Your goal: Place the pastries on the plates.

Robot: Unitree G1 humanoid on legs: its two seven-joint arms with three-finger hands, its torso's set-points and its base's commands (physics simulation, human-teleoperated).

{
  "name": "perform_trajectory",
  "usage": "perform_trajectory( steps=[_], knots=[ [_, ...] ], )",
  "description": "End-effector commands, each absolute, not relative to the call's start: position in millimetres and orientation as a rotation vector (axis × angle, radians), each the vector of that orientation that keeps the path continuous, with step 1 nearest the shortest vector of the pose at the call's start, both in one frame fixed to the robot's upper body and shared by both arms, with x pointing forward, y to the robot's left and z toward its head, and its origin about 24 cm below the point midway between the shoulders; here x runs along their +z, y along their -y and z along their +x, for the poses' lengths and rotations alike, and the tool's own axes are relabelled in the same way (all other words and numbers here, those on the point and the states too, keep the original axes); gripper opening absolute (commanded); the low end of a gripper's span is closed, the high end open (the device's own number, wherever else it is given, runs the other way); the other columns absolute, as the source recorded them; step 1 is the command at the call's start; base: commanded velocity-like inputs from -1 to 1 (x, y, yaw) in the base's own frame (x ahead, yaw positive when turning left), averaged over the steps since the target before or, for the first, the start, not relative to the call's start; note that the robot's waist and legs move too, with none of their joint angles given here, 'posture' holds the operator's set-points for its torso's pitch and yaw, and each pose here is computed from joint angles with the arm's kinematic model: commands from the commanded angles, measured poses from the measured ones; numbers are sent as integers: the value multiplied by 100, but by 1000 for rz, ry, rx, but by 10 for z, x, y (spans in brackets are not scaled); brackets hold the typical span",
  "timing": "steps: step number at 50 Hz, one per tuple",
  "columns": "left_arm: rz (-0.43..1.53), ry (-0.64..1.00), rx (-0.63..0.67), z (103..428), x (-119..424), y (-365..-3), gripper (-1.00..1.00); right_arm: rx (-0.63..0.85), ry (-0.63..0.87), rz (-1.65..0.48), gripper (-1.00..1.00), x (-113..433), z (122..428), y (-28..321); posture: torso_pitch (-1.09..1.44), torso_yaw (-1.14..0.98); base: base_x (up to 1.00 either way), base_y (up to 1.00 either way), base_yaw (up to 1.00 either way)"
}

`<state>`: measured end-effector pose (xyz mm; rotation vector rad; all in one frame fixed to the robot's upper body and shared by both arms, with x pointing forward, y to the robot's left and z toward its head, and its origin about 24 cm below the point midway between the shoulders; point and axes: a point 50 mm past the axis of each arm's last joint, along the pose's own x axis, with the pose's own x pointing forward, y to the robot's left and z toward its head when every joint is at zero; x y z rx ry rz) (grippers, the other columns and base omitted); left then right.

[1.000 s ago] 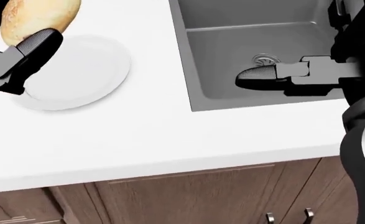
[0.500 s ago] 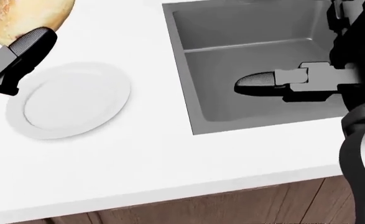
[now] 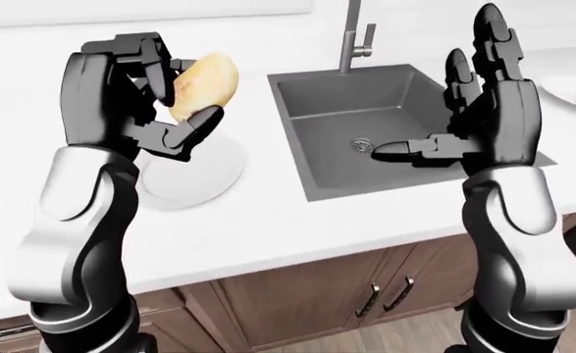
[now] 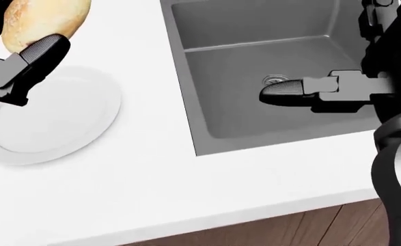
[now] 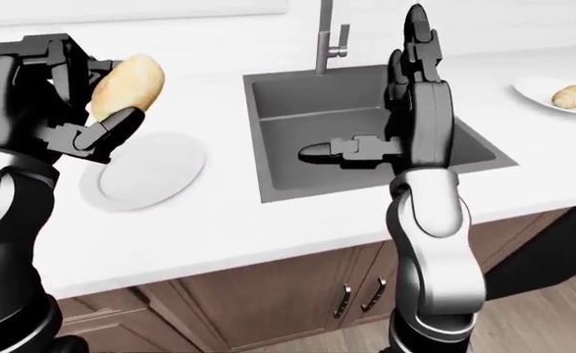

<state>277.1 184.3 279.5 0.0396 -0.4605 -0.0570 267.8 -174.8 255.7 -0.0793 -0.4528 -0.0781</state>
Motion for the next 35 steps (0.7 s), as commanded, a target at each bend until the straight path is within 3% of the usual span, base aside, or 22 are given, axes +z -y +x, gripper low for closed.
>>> perform_trajectory(
  steps=[1,11,35],
  knots=[
    [48,547,-55,2700,2938,-1841,-100,-77,531,-81,100,2679,2626,1741,0,0,0,0,0],
    [61,539,-48,2733,2929,-1868,-100,-75,528,-84,100,2647,2614,1749,0,0,14,0,0],
    [355,452,51,3193,2865,-2104,-100,-82,535,-63,100,2645,2599,1783,0,0,1,0,0]
  ],
)
